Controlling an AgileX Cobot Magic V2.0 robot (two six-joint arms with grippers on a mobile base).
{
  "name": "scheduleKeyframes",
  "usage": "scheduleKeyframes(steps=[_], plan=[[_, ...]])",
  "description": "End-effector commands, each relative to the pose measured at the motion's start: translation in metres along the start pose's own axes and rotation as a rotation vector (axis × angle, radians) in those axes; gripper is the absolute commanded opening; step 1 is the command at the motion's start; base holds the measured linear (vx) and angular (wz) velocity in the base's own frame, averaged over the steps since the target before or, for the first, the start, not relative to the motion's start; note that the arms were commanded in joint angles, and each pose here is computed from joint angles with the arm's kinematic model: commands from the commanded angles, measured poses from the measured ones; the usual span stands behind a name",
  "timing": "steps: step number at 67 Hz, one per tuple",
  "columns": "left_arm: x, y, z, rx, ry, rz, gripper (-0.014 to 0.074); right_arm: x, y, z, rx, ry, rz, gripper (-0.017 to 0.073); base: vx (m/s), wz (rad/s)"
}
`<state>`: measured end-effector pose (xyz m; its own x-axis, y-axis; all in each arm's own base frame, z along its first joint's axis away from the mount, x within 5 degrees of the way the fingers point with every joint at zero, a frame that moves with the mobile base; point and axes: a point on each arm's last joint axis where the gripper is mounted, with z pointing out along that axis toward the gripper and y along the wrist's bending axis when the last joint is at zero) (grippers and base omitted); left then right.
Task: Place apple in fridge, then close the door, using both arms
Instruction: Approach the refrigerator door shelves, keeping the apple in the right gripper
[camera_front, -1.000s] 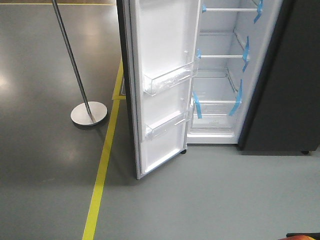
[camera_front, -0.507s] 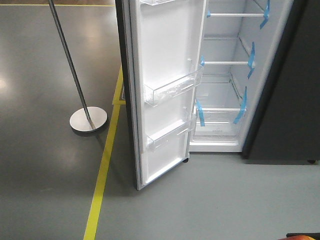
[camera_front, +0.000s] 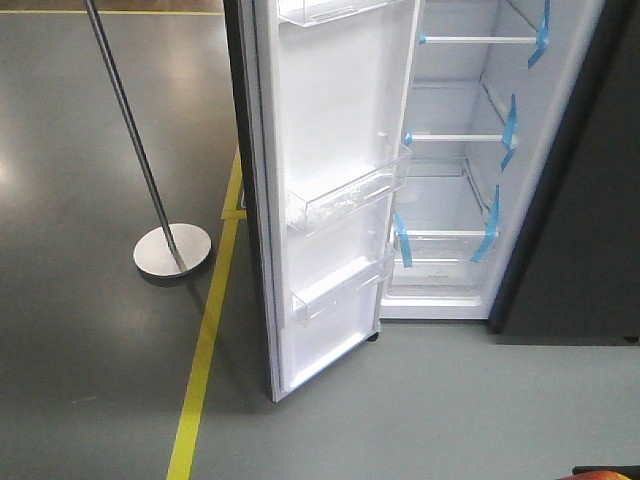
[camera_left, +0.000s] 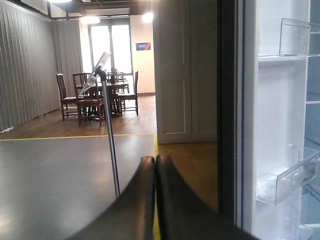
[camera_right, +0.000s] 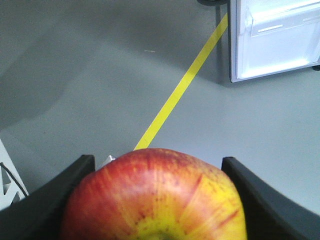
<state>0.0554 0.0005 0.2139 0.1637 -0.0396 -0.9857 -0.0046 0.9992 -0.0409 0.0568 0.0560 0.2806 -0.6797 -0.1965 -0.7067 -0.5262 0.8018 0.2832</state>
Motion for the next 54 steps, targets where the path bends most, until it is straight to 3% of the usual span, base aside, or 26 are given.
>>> scheduleKeyframes(steps=[1, 54], plan=[[-0.0041, -0.0003, -0.0014, 0.005, -0.078, -0.009, -0.0006, -0.0119, 0.0035, -0.0058, -0.014, -0.082, 0.0, 0.0391, 0.12, -0.02], [-0.0041, -0.0003, -0.0014, 0.005, -0.078, -0.009, -0.0006, -0.0115, 0.0036, -0.0057, -0.015, -0.077, 0.0, 0.0391, 0.12, -0.01]])
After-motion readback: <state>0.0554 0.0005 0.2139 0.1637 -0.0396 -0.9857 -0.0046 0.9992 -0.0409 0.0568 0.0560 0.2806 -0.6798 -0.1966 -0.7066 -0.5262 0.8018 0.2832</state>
